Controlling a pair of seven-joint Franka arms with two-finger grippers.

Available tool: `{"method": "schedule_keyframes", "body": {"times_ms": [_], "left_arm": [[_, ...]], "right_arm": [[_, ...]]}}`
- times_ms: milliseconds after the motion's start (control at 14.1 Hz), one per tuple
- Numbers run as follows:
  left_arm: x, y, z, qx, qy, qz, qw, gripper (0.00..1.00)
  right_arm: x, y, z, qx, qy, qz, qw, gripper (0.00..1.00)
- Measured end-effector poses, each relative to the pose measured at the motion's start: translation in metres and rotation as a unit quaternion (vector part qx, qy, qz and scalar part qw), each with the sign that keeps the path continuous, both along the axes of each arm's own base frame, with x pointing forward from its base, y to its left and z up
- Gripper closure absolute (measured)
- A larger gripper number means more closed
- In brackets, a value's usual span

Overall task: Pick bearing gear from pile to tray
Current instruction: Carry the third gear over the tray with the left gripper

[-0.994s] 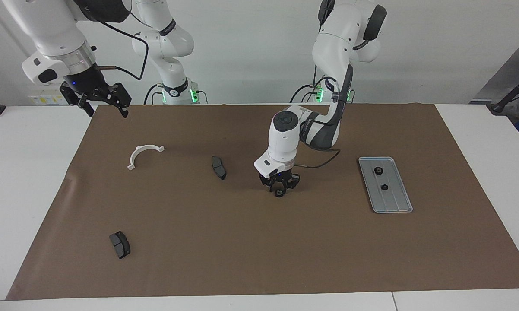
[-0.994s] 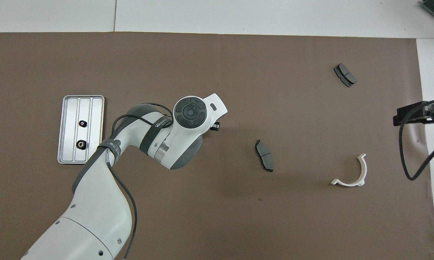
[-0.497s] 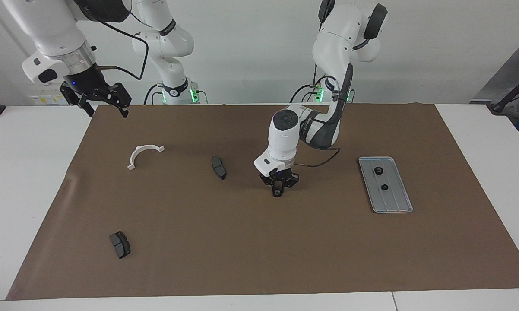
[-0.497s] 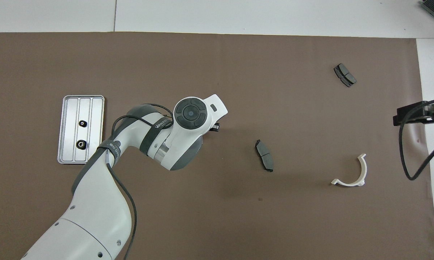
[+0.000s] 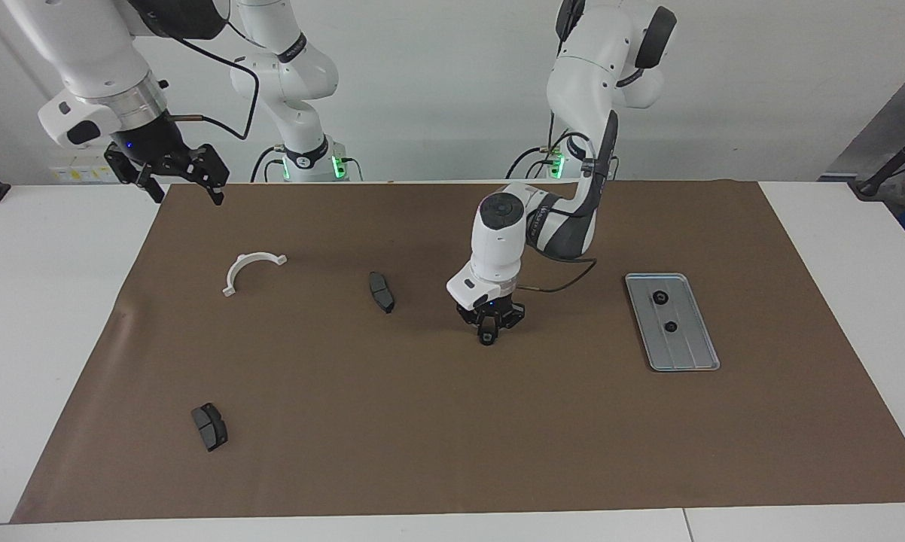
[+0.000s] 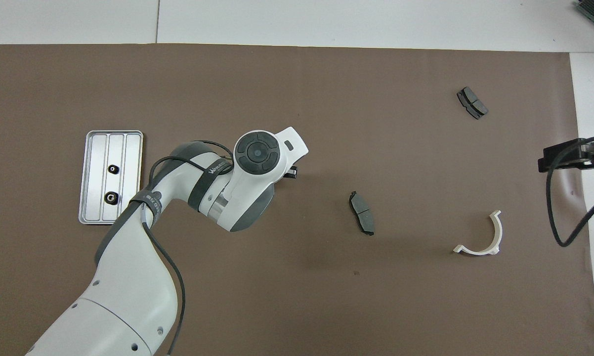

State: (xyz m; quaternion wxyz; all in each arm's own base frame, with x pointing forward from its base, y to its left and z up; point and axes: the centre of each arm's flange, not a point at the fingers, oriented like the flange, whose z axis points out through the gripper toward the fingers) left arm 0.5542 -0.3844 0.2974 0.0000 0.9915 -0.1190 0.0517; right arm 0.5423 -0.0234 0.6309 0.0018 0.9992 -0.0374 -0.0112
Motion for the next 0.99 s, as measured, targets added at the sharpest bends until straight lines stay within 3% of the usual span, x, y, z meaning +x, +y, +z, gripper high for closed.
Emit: {"method": "schedule_keyframes", "body": {"times_ms": [142,284,639,781,994], "left_arm": [[0.01,0.009,0.006,-0.004,0.003,0.016,1.0,0.68],[0.033,0.034,0.023,-0.007,0.009,0.048,0.999,0.68],[0.091,0.146,0.052,-0.005,0.015,0.108,0.994,0.68],[0.1,0.199,0.058,0.001,0.022,0.099,0.995,0.68],[0.095,0.277,0.057,0.012,0.039,0.058,0.997,0.68]], "right_arm": [[0.0,0.0,0.0,0.0,0.0,0.0,1.0,0.0],[0.0,0.0,0.0,0.0,0.0,0.0,1.0,0.0],[0.0,0.0,0.0,0.0,0.0,0.0,1.0,0.0],[0.0,0.0,0.0,0.0,0.0,0.0,1.0,0.0],[0.0,0.0,0.0,0.0,0.0,0.0,1.0,0.0]]}}
